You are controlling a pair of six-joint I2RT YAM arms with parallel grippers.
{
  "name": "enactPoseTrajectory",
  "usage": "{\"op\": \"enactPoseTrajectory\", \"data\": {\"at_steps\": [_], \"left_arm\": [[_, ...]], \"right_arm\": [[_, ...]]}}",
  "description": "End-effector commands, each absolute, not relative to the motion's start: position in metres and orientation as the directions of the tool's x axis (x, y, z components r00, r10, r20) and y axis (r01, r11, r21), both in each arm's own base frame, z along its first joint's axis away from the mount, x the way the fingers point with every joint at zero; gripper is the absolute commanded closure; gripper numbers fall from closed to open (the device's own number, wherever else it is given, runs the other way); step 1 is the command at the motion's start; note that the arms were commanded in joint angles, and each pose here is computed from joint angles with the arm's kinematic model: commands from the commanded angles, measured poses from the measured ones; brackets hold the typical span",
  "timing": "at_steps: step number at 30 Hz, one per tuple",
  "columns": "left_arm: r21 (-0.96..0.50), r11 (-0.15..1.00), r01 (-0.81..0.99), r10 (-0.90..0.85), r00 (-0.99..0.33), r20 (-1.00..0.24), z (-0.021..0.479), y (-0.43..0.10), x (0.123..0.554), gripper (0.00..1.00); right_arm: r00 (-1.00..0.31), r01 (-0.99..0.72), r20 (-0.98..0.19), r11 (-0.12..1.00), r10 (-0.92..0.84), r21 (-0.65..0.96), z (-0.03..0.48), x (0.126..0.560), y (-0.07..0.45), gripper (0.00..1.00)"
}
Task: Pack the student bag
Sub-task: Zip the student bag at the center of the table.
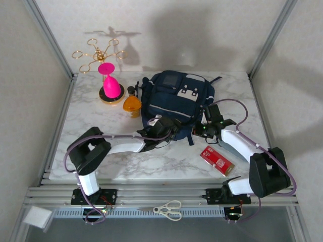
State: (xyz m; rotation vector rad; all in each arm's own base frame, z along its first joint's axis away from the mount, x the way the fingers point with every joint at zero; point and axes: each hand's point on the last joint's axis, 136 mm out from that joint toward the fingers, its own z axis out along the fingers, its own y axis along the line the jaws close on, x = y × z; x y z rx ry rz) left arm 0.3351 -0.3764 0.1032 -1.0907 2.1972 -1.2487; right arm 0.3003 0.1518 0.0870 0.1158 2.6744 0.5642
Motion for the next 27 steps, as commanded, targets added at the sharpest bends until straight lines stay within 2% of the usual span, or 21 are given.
{"op": "enactPoseTrajectory", "data": {"at_steps": [1, 4, 8, 13, 19, 27], "left_arm": [[-0.842, 0.211, -0.497, -0.806, -0.576, 0.138, 0.097, -0.390, 0.337, 0.66], [-0.814, 0.254, -0.522, -0.856, -0.514, 0.063, 0.081, -0.372, 0.345, 0.80], [-0.807, 0.312, -0.502, -0.866, -0.499, -0.024, 0.084, -0.356, 0.350, 0.99], [-0.772, 0.377, -0.511, -0.865, -0.492, -0.097, 0.079, -0.323, 0.337, 1.00], [-0.708, 0.477, -0.521, -0.835, -0.519, -0.180, 0.070, -0.272, 0.308, 1.00], [-0.630, 0.606, -0.486, -0.765, -0.575, -0.292, 0.068, -0.217, 0.301, 1.00]], "right_arm": [[-0.915, 0.014, -0.372, 0.933, 0.157, 0.360, 0.080, 0.302, 0.145, 1.00], [-0.910, 0.035, -0.383, 0.948, 0.161, 0.316, 0.079, 0.304, 0.134, 1.00], [-0.897, 0.084, -0.400, 0.962, 0.187, 0.260, 0.078, 0.312, 0.114, 1.00], [-0.852, 0.188, -0.447, 0.956, 0.272, 0.224, 0.082, 0.338, 0.077, 1.00], [-0.825, 0.219, -0.504, 0.966, 0.257, 0.136, 0.087, 0.371, 0.057, 1.00], [-0.825, 0.274, -0.475, 0.952, 0.305, 0.135, 0.079, 0.390, 0.050, 1.00]]}}
